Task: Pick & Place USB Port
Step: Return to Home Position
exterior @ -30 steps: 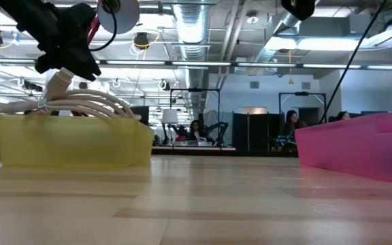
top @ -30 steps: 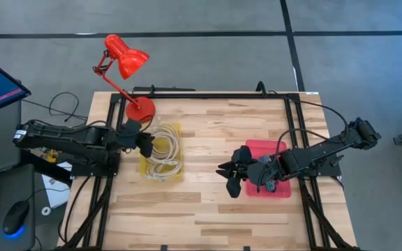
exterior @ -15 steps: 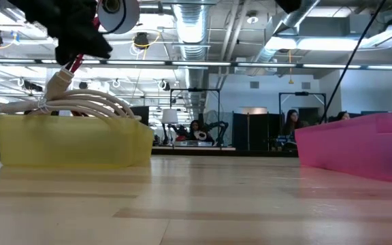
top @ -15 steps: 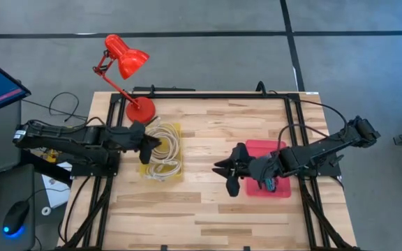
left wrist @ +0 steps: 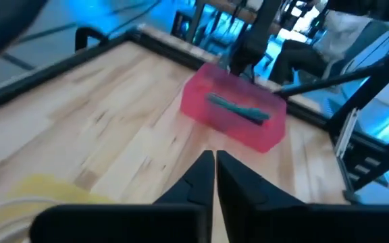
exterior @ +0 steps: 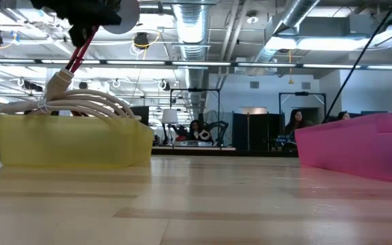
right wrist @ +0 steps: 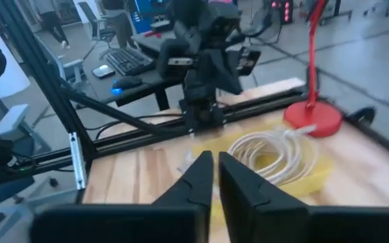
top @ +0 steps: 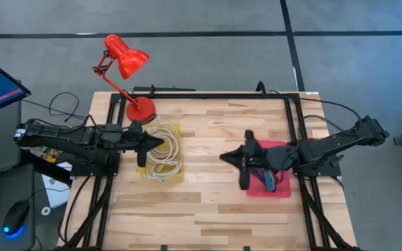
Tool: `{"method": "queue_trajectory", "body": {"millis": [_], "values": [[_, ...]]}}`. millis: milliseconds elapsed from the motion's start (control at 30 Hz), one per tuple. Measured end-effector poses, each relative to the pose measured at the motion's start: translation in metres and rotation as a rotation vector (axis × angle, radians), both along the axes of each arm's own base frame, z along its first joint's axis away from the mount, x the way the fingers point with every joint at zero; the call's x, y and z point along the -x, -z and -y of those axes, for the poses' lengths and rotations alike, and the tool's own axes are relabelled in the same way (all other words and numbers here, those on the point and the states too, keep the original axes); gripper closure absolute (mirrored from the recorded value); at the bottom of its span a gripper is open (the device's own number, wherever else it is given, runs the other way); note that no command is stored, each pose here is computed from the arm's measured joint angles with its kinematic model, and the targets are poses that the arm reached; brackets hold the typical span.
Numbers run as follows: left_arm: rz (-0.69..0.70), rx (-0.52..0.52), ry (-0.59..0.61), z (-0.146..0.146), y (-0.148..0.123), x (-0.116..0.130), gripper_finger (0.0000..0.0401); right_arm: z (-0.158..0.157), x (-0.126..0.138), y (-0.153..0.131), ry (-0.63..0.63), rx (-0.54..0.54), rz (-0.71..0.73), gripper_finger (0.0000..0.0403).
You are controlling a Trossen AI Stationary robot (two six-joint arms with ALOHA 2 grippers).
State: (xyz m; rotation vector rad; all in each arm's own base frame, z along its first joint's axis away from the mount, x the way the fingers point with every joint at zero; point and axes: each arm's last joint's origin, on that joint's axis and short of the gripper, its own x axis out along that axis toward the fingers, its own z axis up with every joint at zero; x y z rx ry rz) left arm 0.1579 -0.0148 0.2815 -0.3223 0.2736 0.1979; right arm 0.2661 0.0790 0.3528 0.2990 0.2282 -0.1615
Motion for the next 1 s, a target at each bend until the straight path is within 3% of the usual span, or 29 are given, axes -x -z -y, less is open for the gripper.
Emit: {"method": "queue_trajectory", "body": {"millis": [100, 333, 533, 767, 1000], "values": [[0.055, -0.017, 0.007, 0.000, -0.006, 0.000, 0.0395, 0.010, 0.017, -0.012, 0.000, 0.053, 0.006, 0.0398], [0.214, -0.112, 0.027, 0.000, -0.023, -0.002, 0.0396, 0.026, 0.065, -0.028, -0.005, 0.084, -0.043, 0.0401], [0.299, -0.126, -0.027, -0.001, -0.031, -0.002, 0.0397, 0.034, 0.103, -0.038, -0.032, 0.114, -0.046, 0.0402], [0.402, -0.219, -0.027, -0.001, -0.043, -0.001, 0.0397, 0.042, 0.130, -0.047, 0.011, 0.210, -0.008, 0.0403], [0.407, -0.239, -0.025, -0.001, -0.045, 0.001, 0.0397, 0.048, 0.146, -0.052, 0.018, 0.195, 0.036, 0.0403]]}}
